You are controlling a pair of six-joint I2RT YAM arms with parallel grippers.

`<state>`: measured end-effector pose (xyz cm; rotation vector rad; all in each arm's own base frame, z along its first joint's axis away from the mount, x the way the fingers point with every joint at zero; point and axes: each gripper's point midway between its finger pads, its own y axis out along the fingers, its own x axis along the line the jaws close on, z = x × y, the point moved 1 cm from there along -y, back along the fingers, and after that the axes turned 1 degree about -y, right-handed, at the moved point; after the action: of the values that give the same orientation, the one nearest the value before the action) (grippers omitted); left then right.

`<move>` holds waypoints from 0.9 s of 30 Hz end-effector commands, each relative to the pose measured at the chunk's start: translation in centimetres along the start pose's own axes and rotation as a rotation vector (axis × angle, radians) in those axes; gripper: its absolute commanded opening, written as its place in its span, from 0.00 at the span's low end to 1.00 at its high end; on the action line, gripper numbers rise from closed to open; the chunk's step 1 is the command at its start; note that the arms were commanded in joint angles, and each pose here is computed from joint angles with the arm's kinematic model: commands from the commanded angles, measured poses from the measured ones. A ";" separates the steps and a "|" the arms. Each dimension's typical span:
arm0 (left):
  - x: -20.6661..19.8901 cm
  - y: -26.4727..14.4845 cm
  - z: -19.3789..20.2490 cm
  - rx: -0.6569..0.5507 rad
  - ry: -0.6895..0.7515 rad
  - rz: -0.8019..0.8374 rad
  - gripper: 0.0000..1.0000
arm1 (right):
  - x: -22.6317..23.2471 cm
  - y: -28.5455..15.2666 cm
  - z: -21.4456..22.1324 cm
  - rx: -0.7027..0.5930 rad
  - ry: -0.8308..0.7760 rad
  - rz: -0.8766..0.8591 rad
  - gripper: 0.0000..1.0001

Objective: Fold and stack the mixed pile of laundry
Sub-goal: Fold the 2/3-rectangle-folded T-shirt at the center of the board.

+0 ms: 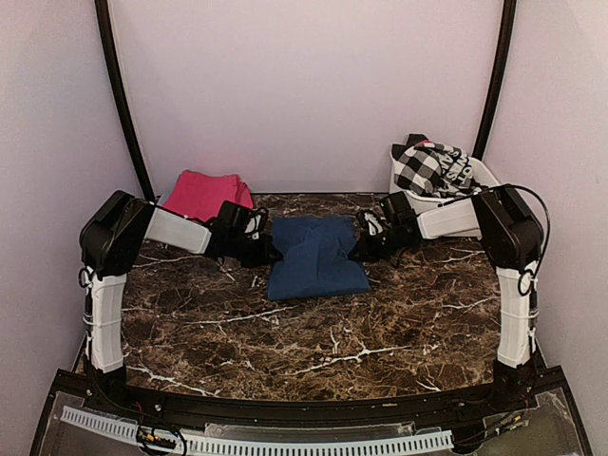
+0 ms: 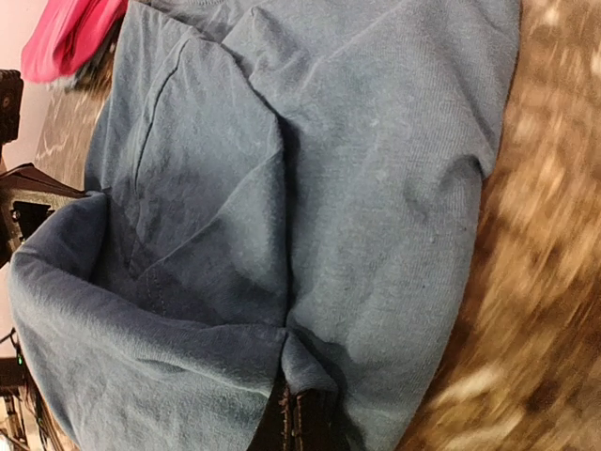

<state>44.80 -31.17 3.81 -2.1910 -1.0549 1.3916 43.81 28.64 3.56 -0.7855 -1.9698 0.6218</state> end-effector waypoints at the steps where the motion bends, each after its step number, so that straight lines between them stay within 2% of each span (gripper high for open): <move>1: -1.2 -2.8 5.1 0.073 -0.023 -0.009 0.00 | 1.7 -0.8 5.7 0.099 0.018 0.012 0.00; 4: -1.7 -4.5 9.4 0.118 -0.010 -0.044 0.00 | 4.6 -2.7 8.7 0.119 0.016 -0.025 0.00; 9: -2.9 -9.0 12.6 0.116 -0.009 -0.060 0.00 | 7.4 -7.0 12.2 0.111 0.035 -0.034 0.00; 16: -4.7 -13.4 11.8 0.045 0.041 -0.038 0.00 | 8.1 -9.5 12.8 0.085 0.008 -0.030 0.00; 27: -8.5 -16.6 8.9 -0.026 0.133 0.023 0.00 | 12.9 -14.3 8.0 -0.012 -0.108 -0.083 0.00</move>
<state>27.67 -27.36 11.76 -2.2012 -1.0077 1.3070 26.80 27.14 12.21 -0.6806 -1.9846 0.6631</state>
